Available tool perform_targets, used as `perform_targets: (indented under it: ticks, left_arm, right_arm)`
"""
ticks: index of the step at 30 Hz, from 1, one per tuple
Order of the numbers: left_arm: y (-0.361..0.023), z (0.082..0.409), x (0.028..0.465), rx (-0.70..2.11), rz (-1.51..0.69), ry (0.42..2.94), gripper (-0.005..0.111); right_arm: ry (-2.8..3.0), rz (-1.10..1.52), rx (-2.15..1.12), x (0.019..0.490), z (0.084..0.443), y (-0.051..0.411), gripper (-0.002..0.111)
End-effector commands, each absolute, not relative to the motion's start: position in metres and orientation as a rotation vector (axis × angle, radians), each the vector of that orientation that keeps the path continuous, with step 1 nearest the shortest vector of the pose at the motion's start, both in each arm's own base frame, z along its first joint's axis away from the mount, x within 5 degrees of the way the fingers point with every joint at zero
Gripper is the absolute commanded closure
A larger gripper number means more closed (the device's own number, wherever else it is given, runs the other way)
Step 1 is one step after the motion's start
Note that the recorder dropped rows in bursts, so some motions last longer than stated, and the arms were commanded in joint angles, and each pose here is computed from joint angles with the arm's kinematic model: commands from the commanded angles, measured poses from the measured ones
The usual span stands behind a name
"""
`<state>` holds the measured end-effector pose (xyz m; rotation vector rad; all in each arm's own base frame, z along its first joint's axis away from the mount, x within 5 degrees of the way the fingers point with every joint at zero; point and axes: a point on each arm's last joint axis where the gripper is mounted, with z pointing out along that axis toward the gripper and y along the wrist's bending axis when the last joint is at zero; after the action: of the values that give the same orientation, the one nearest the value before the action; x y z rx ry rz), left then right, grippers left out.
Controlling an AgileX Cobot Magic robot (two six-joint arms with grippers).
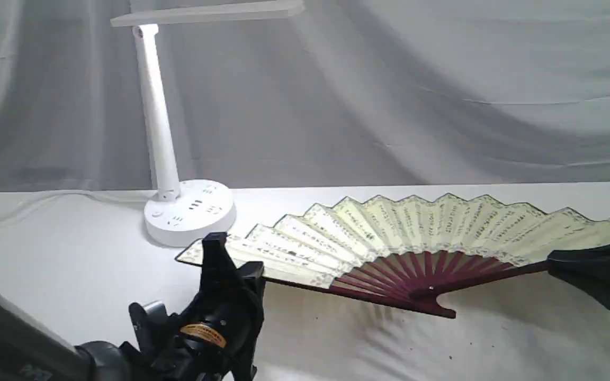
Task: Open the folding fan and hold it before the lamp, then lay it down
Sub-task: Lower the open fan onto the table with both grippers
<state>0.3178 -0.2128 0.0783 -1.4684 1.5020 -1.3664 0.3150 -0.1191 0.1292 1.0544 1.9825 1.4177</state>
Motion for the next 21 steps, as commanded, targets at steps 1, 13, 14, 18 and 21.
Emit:
perform_targets:
  ticks: [1,13,14,18,21]
  left_arm:
    - [-0.2184,0.0867,0.3199,-1.436,-1.459,1.456,0.106]
    - [-0.2187,0.0814,0.3185,-1.468,-1.413,1.512,0.079]
    - [-0.2188,0.0802,0.3181,-1.477,-1.404,1.523,0.079]
    - [-0.2190,0.0777,0.3173,-1.495,-1.385,1.548,0.079]
    - [-0.2199,0.0779,0.3173,-1.457,-1.381,1.576,0.073]
  right_arm:
    - [2.058,1.324,1.031,0.3115,0.1218,-0.1208,0.108]
    - [2.070,1.275,1.059,0.3116,0.1189,-0.1234,0.108]
    - [2.070,1.275,1.059,0.3116,0.1189,-0.1233,0.108]
    - [2.074,1.256,1.069,0.3117,0.1179,-0.1243,0.099]
    - [2.074,1.256,1.069,0.3117,0.1179,-0.1243,0.090]
